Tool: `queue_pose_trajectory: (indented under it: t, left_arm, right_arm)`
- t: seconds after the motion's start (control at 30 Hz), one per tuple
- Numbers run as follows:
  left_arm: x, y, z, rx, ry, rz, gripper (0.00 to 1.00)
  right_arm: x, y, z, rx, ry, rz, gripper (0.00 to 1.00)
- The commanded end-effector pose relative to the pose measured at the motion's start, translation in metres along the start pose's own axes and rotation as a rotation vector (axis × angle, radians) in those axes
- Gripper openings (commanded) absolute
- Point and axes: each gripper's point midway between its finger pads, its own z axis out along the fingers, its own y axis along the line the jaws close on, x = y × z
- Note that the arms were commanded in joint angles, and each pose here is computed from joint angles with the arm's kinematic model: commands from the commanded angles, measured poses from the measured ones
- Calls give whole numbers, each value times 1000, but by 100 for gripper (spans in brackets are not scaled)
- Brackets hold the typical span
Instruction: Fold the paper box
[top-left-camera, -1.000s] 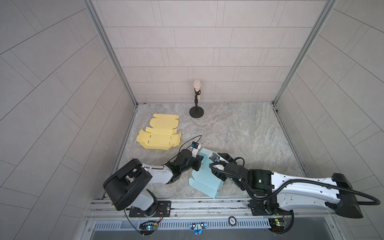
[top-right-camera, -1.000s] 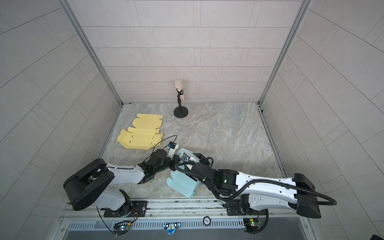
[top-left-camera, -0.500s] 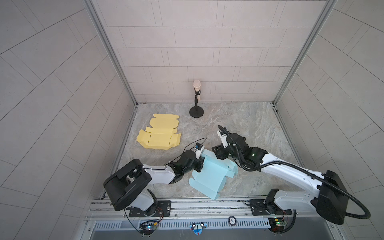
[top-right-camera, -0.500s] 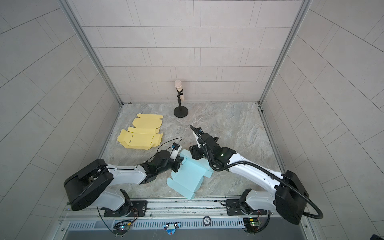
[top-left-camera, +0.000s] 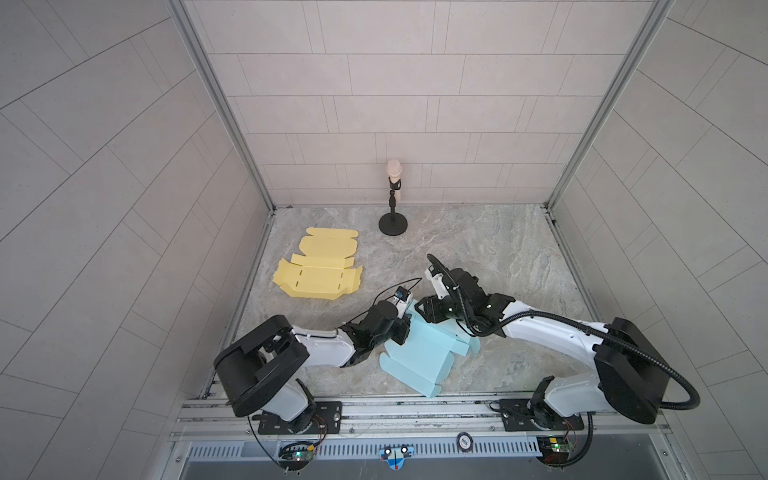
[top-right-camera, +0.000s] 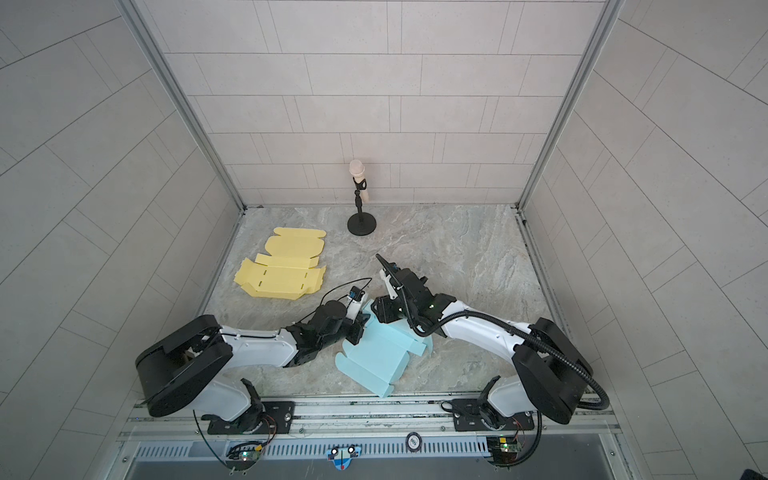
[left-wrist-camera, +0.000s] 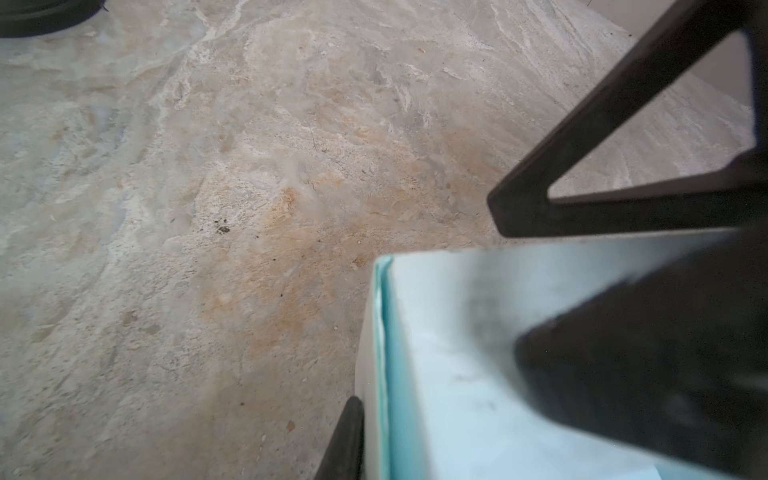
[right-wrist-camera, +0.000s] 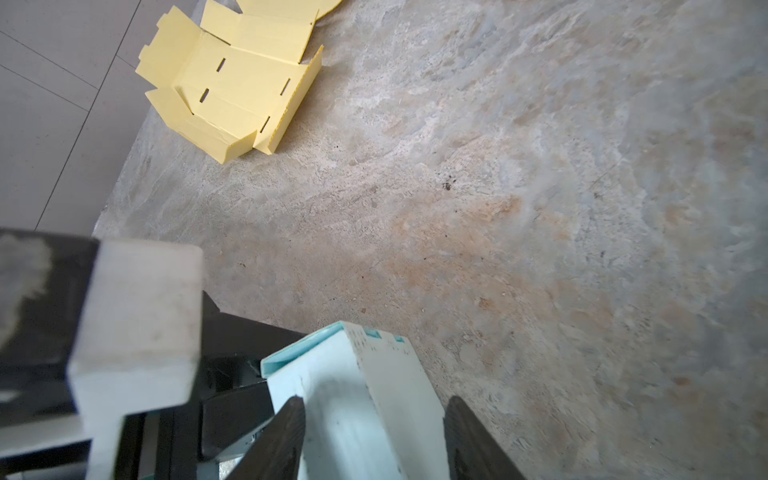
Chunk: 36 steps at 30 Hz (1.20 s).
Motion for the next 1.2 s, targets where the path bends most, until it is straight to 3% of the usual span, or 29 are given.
queue_pose_trajectory:
  t: [0.0,0.37,0.77,1.17]
  left_arm:
    - [-15,2,6,-33,-53,12,15]
    - [-24,8,13,-68,-139,26,23]
    - [-25,10,15,-72,-166,42,13]
    - [-18,10,23,-73,-153,61,19]
  right_arm:
    - [8,-4,5,-14,18,45,52]
    - [22,-11,11,-32,19,125,47]
    - [14,-10,3,-53,-57,229,47]
    - [26,-19,-5,-48,-86,301,49]
